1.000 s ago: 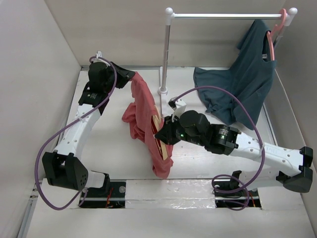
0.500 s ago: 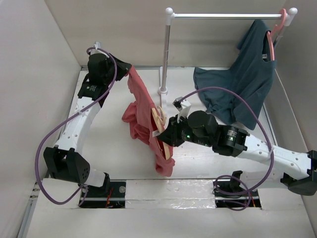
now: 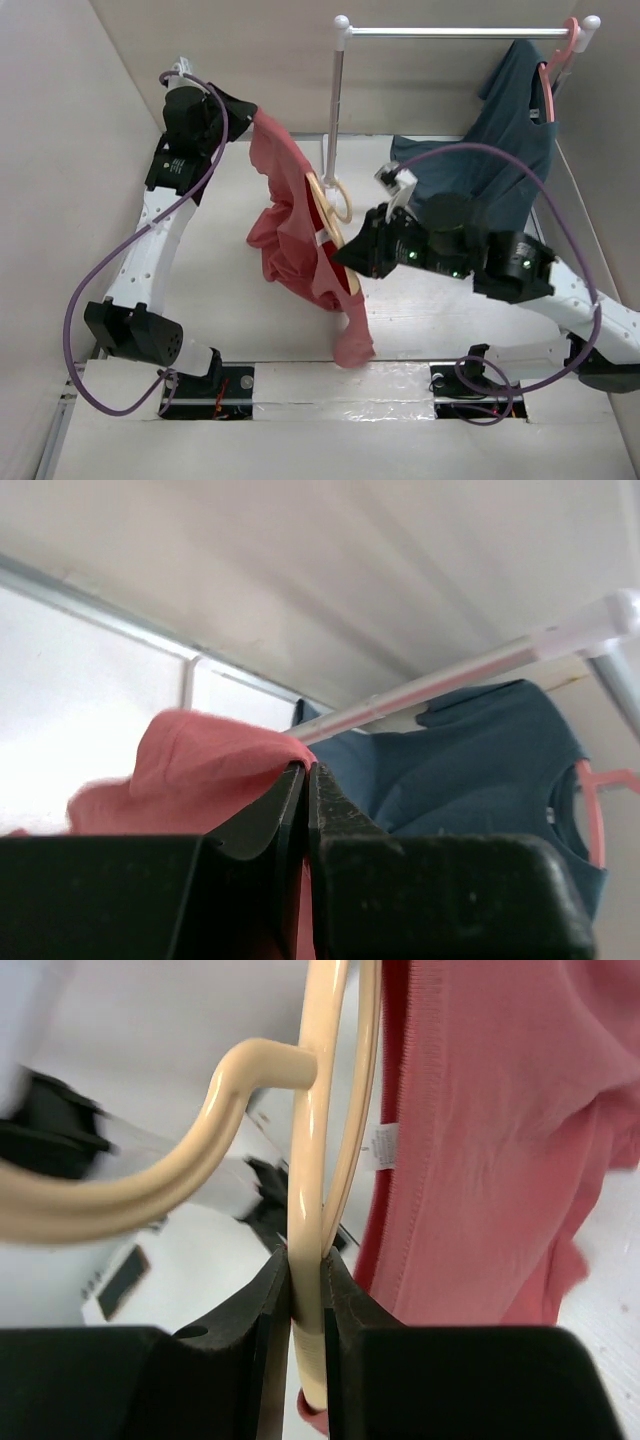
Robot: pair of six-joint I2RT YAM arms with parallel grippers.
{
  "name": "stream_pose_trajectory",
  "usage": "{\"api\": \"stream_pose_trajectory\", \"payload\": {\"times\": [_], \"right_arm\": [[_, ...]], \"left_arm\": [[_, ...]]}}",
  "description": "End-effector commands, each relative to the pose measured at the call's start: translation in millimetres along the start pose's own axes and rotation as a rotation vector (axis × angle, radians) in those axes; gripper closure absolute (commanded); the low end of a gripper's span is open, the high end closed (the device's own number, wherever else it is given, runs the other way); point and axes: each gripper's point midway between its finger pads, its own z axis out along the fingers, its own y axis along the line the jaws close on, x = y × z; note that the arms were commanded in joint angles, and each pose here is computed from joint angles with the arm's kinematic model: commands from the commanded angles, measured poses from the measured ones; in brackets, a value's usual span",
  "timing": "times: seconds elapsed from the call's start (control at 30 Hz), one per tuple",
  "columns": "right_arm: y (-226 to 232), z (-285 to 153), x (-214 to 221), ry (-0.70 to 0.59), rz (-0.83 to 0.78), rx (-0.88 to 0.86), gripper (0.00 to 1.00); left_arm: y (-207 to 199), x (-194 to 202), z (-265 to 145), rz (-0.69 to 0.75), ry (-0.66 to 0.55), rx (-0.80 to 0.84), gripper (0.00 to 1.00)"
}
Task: Place the t-shirt on the hanger
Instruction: Place the T-shirt on the hanger, then place the hanger at the clothesline.
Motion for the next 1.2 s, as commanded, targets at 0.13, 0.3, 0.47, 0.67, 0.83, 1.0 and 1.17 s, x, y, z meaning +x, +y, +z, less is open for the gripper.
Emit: {"api": "stream_pose_trajectory", "payload": {"times": [0.13, 0.3, 0.47, 0.67, 0.83, 1.0, 1.17], "right_arm": [[45, -67, -116, -0.245, -0.039, -0.072, 1.00], [16, -63, -121, -0.242, -0.009, -0.027, 1.00], [-41, -73, -141, -0.300, 0.025, 0.107, 1.00], [-97, -92, -155, -0.324, 0.033, 0.296, 1.00], [-169, -111, -169, -0.372, 0.087, 0.502, 1.00], [-214, -128, -209, -0.445, 0.104, 0.613, 1.00], [-249, -145, -247, -0.523, 0.127, 0.673, 1.00]], "left_arm": [[-66, -11, -36, 0.071, -0.051, 0.168, 1.00], [-34, 29, -44, 0.071, 0.034, 0.137, 1.00], [-16, 43, -69, 0.117, 0.045, 0.132, 0.89], [-13, 56, -108, 0.183, 0.091, 0.179, 0.69], [-22, 72, -150, 0.271, 0.124, 0.255, 0.93], [-21, 86, -182, 0.322, 0.159, 0.299, 0.93], [-15, 96, -202, 0.336, 0.161, 0.323, 0.85]]}}
